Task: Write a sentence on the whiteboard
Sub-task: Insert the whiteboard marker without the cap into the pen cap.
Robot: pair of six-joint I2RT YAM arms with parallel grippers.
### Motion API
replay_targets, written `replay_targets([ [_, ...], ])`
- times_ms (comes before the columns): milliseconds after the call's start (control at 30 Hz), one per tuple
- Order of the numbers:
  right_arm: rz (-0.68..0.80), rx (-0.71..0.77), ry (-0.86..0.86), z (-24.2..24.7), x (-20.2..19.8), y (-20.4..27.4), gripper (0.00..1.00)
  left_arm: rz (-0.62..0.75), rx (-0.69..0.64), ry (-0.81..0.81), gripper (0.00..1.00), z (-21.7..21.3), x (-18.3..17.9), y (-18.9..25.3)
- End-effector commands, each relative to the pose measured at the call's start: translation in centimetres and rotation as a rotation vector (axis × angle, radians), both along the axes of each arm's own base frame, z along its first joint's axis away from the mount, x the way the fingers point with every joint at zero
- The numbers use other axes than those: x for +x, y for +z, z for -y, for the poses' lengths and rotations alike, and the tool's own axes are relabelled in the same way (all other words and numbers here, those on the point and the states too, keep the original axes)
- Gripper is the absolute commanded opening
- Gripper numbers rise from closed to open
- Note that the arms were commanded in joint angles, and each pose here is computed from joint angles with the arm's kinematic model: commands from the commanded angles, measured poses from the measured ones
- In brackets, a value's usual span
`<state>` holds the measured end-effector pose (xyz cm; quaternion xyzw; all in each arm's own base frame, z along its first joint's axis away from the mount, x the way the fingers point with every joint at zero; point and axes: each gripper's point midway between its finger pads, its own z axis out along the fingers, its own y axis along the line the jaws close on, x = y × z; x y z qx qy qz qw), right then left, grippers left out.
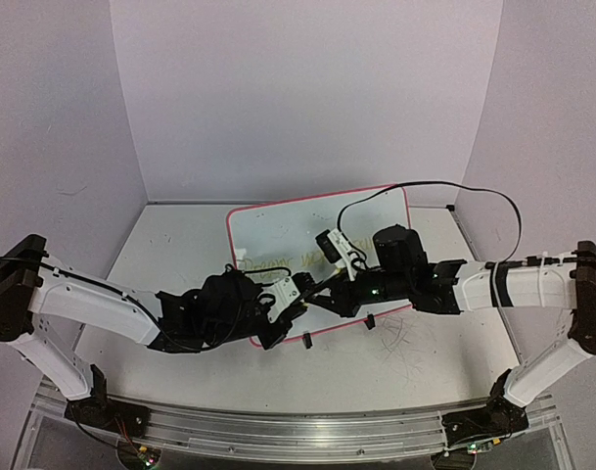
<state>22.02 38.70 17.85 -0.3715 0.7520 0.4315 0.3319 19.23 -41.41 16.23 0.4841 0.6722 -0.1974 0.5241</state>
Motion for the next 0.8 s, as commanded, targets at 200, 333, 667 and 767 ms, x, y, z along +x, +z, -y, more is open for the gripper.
replay_targets([
  [200, -0.306, 0.016, 0.061, -3.3, -4.9, -1.2, 0.0, 0.15, -0.333, 0.025, 0.0, 1.3, 0.9, 11.1],
  [333, -0.279, 0.044, -0.003, -3.0, -3.8, 0.6, 0.0, 0.13, -0.337, 0.016, 0.0, 1.2, 0.6, 10.8],
  [667, -0.253, 0.086, 0.027, -2.8, -3.7, 2.7, 0.0, 0.05, -0.358, -0.006, 0.04, 0.2, -0.5, 11.4],
  [767, -0.231, 0.094, 0.002, -2.5, -3.2, 3.4, 0.0, 0.015, -0.348, -0.015, 0.19, 0.0, -0.9, 11.2],
])
